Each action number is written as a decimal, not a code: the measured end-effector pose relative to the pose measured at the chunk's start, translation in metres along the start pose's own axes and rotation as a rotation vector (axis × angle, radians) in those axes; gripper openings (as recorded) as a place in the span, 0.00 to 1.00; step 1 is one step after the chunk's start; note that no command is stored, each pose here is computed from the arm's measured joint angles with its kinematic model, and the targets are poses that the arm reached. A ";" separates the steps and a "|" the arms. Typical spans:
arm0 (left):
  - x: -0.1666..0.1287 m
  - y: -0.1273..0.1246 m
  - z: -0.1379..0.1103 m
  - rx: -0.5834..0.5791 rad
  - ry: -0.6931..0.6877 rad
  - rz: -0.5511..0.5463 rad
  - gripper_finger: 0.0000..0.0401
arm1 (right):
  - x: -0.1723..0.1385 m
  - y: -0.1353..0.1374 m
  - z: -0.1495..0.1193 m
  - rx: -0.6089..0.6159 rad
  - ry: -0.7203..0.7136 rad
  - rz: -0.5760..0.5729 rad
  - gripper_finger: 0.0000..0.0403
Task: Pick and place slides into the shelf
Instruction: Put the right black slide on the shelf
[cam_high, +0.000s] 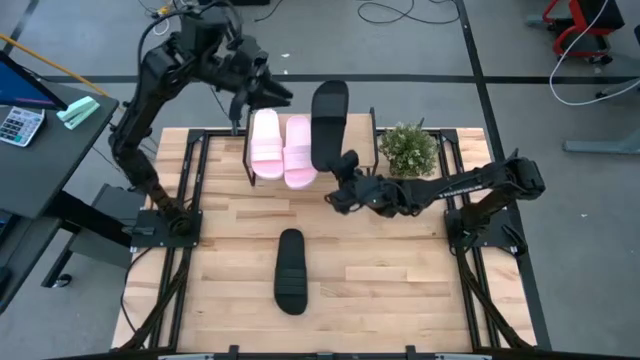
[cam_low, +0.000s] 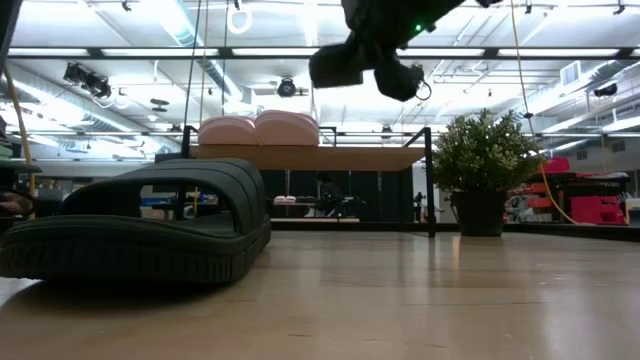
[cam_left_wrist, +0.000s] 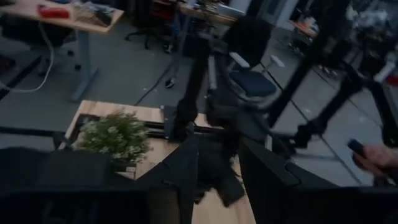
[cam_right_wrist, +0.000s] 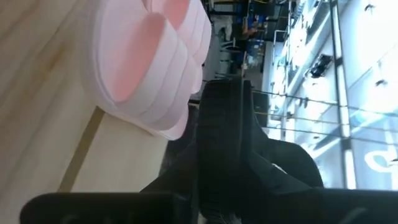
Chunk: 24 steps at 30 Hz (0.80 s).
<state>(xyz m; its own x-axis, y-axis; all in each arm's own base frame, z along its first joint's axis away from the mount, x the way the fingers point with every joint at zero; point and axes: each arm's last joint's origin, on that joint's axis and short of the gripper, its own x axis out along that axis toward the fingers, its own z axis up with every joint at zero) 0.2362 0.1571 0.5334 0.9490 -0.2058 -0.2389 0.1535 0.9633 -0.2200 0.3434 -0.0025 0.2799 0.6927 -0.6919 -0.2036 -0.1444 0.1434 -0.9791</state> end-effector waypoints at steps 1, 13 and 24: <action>-0.001 -0.006 -0.001 0.033 0.009 -0.011 0.29 | 0.003 0.000 -0.003 0.021 -0.003 0.009 0.18; 0.010 -0.045 -0.008 0.255 0.089 -0.098 0.25 | 0.025 0.010 -0.030 0.100 0.025 0.152 0.18; 0.025 -0.067 -0.026 0.240 0.281 -0.053 0.19 | 0.028 0.010 -0.033 0.154 -0.009 0.174 0.17</action>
<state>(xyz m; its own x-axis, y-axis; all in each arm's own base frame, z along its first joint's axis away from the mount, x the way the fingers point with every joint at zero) 0.2428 0.0832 0.5172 0.8304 -0.2635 -0.4909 0.2921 0.9562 -0.0192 0.3380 -0.0436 0.2647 0.6733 -0.6409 -0.3687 -0.1533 0.3669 -0.9175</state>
